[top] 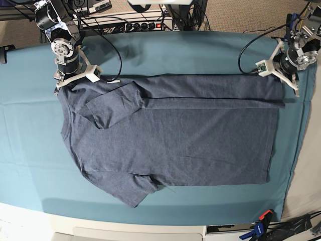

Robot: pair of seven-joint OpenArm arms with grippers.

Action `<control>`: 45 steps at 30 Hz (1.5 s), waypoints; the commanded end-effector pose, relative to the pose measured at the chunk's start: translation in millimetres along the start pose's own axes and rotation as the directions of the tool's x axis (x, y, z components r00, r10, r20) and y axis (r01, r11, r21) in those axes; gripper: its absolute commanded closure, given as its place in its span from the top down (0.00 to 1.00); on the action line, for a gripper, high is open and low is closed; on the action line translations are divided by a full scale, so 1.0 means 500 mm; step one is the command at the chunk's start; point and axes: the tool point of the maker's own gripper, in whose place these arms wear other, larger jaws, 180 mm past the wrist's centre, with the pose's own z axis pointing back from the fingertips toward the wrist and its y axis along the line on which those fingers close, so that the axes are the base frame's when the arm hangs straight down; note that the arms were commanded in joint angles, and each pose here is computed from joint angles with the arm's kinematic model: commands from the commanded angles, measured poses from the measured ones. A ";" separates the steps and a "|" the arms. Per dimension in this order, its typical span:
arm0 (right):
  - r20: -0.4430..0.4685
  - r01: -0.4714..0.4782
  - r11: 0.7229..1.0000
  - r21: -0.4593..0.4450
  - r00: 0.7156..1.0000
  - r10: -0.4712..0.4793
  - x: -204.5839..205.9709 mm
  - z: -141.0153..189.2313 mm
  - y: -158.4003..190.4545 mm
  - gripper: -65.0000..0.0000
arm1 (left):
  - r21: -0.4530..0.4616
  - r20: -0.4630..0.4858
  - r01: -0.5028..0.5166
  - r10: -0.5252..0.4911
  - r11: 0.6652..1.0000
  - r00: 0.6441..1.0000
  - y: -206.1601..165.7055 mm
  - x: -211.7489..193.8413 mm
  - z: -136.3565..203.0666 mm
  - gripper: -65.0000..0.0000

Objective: Fold the T-shirt properly
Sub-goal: 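Pull the held folded edge toward the arm bases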

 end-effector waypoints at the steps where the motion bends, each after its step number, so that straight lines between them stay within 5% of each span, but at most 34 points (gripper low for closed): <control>1: -0.017 -0.010 0.999 -0.049 1.000 0.009 -0.010 0.001 -0.030 0.00 | 0.006 -0.034 0.012 -0.012 1.000 0.999 0.009 -0.019 0.002 0.00; 30: -0.086 -0.095 0.995 -0.010 0.992 0.094 -0.062 0.073 0.049 0.00 | 0.021 -0.069 -0.029 0.030 0.999 0.997 0.027 -0.021 0.026 0.00; 45: -0.108 -0.149 0.988 0.032 0.983 0.151 -0.088 0.108 0.105 0.00 | -0.020 -0.162 -0.001 -0.002 1.000 0.987 -0.057 -0.070 0.041 0.00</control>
